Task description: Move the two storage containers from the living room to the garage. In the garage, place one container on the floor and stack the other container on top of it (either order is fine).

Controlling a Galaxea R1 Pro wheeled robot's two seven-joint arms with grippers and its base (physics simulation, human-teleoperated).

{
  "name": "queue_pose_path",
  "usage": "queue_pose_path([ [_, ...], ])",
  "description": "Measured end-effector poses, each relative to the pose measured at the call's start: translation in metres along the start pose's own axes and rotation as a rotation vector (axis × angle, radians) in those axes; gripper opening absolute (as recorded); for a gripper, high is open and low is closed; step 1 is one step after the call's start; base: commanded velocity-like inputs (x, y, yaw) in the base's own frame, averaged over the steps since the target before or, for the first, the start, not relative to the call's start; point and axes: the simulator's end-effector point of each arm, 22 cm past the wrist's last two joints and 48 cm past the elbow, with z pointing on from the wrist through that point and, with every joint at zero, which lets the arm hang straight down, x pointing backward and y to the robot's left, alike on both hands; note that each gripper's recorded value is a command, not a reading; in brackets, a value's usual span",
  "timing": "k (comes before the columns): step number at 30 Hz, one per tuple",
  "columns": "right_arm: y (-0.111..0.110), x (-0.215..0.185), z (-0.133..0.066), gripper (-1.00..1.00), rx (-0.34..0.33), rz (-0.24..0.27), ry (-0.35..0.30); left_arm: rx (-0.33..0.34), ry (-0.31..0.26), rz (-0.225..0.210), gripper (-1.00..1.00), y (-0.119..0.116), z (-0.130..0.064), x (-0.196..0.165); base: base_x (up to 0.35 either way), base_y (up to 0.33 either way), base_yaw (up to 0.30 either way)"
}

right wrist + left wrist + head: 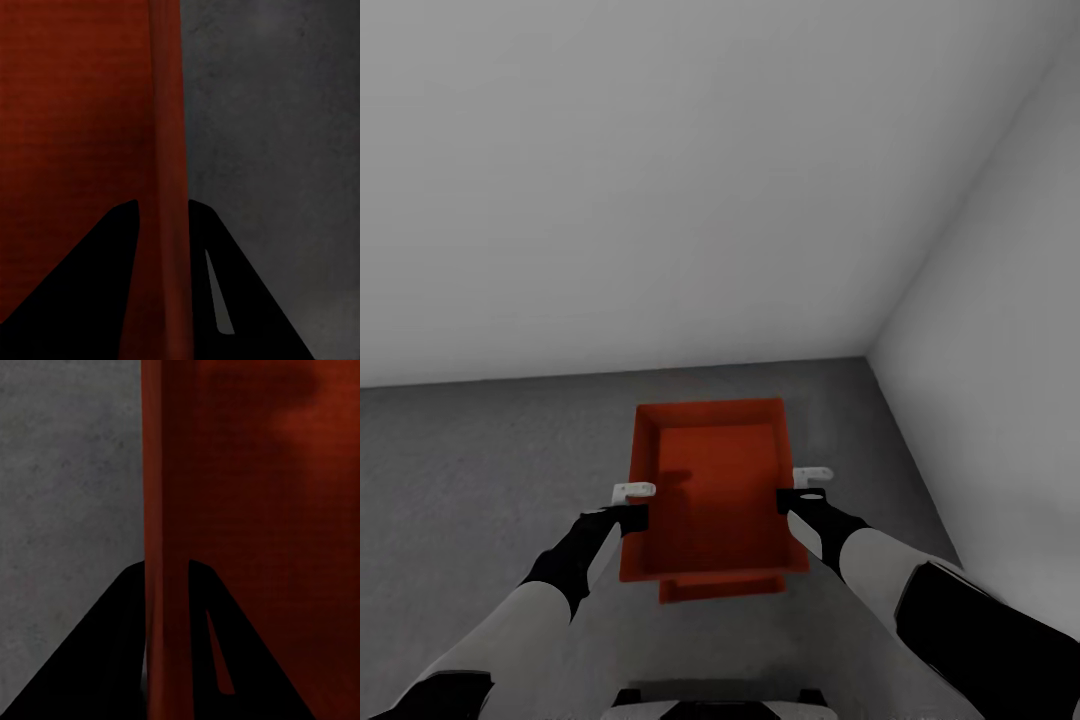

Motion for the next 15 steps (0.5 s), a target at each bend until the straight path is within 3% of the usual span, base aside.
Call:
queue_pose_path([
  [15, 0.001, 0.014, 0.009, -1.00, -0.001, -0.003, 0.024, -0.002, 0.024, -0.001, -1.00, 0.001, 0.009, 0.013, 0.000, 0.000, 0.000],
])
